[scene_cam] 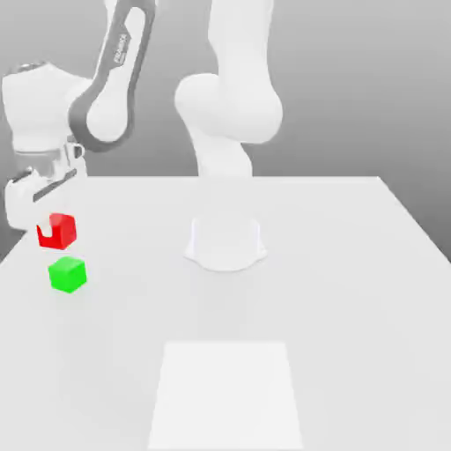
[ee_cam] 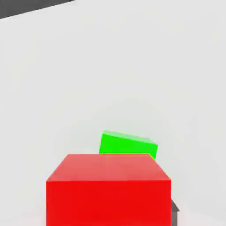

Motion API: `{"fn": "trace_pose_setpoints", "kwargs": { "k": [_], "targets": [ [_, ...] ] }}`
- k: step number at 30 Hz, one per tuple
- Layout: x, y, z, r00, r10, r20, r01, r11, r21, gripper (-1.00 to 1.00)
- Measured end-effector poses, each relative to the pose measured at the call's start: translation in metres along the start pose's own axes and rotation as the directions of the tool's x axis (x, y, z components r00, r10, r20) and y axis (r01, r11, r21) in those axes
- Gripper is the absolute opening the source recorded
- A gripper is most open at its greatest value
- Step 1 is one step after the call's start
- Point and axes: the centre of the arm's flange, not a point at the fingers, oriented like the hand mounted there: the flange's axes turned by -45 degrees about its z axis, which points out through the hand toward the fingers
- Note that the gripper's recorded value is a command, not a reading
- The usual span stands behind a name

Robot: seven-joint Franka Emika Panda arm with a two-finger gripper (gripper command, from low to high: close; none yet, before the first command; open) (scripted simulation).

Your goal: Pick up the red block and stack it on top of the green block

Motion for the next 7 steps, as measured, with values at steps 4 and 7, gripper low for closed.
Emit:
{"fn": "trace_pose_setpoints", "kwargs": {
  "k": [4,7],
  "targets": [
    [0.0,0.002,0.033,1.0,0.005,-0.001,-0.005,1.0,-0.001,-1.0],
    [-0.001,0.002,0.039,1.0,0.001,-0.002,-0.001,1.0,-0.003,1.0]
  ]
}}
